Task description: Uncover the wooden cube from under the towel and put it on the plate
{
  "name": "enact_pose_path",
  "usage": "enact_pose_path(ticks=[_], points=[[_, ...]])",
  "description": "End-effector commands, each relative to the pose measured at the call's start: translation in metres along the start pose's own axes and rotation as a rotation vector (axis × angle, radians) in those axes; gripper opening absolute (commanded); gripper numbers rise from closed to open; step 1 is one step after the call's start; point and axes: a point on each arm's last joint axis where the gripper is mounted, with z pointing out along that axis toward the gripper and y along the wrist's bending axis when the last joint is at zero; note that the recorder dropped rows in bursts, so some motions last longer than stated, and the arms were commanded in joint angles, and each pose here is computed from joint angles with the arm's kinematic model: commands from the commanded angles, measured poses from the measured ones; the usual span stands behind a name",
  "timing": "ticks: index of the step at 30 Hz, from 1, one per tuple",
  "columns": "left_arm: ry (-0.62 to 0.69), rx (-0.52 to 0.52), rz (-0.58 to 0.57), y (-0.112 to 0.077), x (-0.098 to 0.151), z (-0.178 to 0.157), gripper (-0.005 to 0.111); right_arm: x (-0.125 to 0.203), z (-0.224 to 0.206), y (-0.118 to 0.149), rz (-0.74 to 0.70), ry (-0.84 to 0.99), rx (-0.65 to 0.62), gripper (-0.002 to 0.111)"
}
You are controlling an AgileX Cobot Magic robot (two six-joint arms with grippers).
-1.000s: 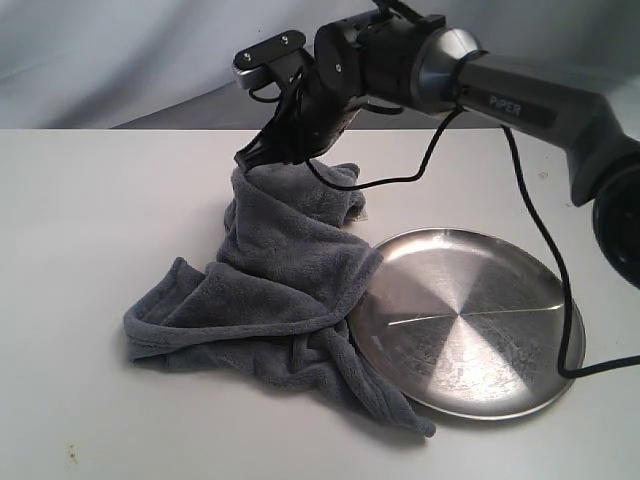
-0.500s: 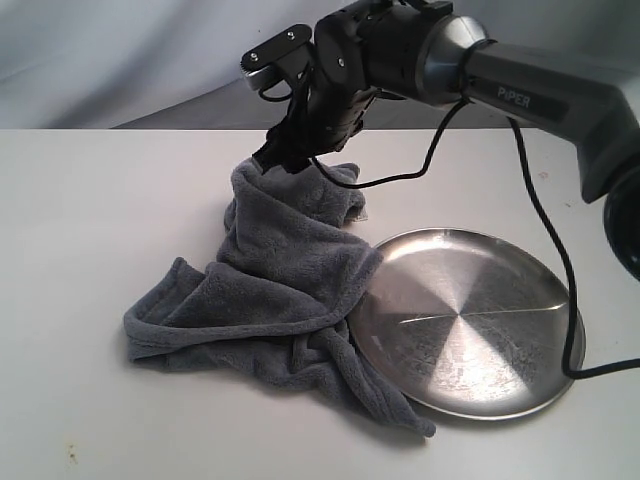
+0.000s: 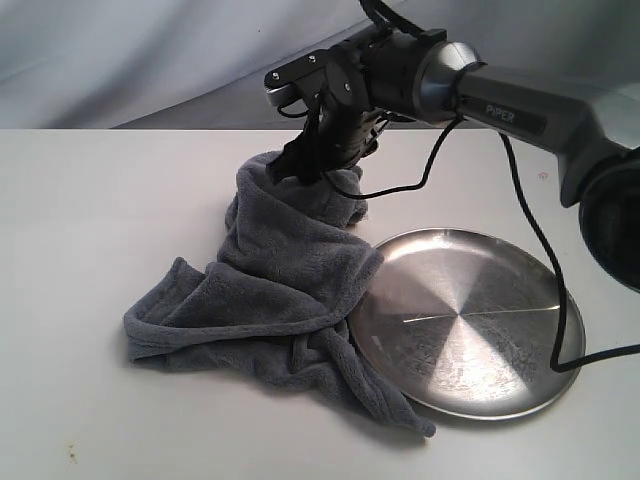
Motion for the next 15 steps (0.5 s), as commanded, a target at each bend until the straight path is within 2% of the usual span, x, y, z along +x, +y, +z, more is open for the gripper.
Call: enact_pose_path(ticks=[1, 5, 9, 11, 15], points=[[-0.011, -0.003, -0.005, 0.0002, 0.0003, -0.0001, 0.000, -0.0015, -0.0004, -0.0019, 0.044, -0.011, -0.005, 0.037], [-0.011, -0.003, -0.005, 0.0002, 0.0003, -0.0001, 0.000, -0.0004, 0.0020, -0.0010, 0.058, -0.006, -0.011, 0.023], [-0.011, -0.003, -0.005, 0.0002, 0.0003, -0.0001, 0.000, -0.0004, 0.0020, -0.0010, 0.068, -0.006, -0.011, 0.022], [-0.011, -0.003, -0.005, 0.0002, 0.0003, -0.0001, 0.000, -0.0006, 0.0020, -0.0010, 0.068, -0.008, -0.011, 0.029], [-0.011, -0.003, -0.005, 0.0002, 0.0003, -0.0001, 0.000, -0.0012, 0.0019, 0.0009, 0.089, -0.013, -0.033, 0.052]])
